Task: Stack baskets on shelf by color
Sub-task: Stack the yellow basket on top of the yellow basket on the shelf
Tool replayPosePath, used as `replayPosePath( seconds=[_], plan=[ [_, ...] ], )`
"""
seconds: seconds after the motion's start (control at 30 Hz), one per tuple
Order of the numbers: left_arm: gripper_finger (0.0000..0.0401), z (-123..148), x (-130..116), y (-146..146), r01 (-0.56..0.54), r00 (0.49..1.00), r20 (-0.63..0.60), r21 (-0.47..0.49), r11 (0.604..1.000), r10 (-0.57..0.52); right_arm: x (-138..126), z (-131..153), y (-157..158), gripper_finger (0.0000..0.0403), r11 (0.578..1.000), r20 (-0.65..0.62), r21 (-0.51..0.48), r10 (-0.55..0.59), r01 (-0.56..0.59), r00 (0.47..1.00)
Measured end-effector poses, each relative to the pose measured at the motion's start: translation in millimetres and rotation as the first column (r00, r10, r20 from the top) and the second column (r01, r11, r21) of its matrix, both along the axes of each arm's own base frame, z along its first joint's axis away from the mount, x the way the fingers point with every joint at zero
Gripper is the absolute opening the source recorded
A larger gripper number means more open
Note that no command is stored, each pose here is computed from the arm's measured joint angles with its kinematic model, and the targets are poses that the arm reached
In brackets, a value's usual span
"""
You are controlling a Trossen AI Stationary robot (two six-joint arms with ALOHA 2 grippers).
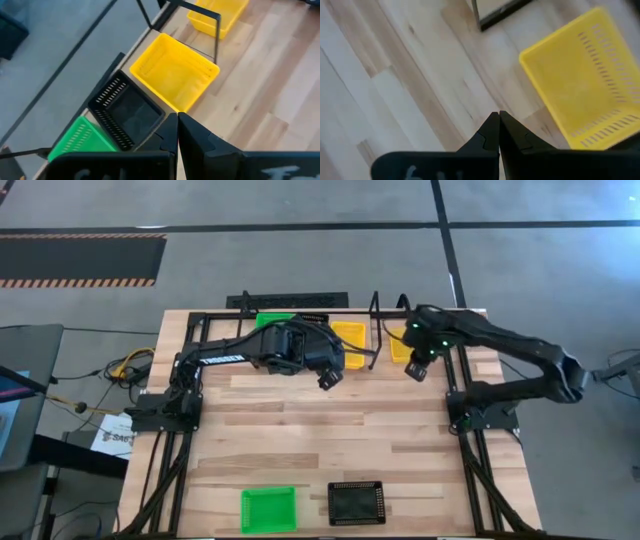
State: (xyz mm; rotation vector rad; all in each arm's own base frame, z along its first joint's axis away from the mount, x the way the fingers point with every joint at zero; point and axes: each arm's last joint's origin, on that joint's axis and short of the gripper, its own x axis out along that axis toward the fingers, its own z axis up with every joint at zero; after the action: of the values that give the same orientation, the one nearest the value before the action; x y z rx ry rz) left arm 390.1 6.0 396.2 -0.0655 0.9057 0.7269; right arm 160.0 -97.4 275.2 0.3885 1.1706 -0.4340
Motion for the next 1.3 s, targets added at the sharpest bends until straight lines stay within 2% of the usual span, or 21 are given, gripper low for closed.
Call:
replayPosePath(
  seconds=[0.2, 0.5, 0.6, 0.8, 0.93, 1.3],
  plan=[
    [0.0, 0, 0, 0, -0.02, 1.0, 0.017, -0.02, 1.0, 0.02, 19, -31, -18, 0.0059, 0.989, -0.131, 0.095, 0.122, -0.11, 0.984],
    [0.0, 0, 0, 7, -0.076, 0.996, 0.044, -0.041, 0.996, 0.078, 39, -73, -40, 0.0099, 0.941, -0.244, 0.168, 0.328, -0.294, 0.913],
    [0.0, 0, 0, 9, -0.09, 0.994, 0.05, -0.045, 0.995, 0.092, 41, -81, -50, 0.0103, 0.948, -0.272, 0.147, 0.314, -0.283, 0.91],
    [0.0, 0, 0, 13, -0.106, 0.993, 0.053, -0.046, 0.993, 0.108, 40, -76, -59, 0.0103, 0.961, -0.234, 0.07, 0.275, -0.266, 0.933],
    [0.0, 0, 0, 15, -0.105, 0.993, 0.048, -0.043, 0.994, 0.107, 36, -76, -62, 0.0103, 0.969, -0.314, 0.024, 0.242, -0.247, 0.918],
    [0.0, 0, -1, 17, -0.083, 0.996, 0.029, -0.027, 0.996, 0.083, 23, -87, -76, 0.0103, 0.987, -0.34, 0.055, 0.158, -0.148, 0.927]
  ],
)
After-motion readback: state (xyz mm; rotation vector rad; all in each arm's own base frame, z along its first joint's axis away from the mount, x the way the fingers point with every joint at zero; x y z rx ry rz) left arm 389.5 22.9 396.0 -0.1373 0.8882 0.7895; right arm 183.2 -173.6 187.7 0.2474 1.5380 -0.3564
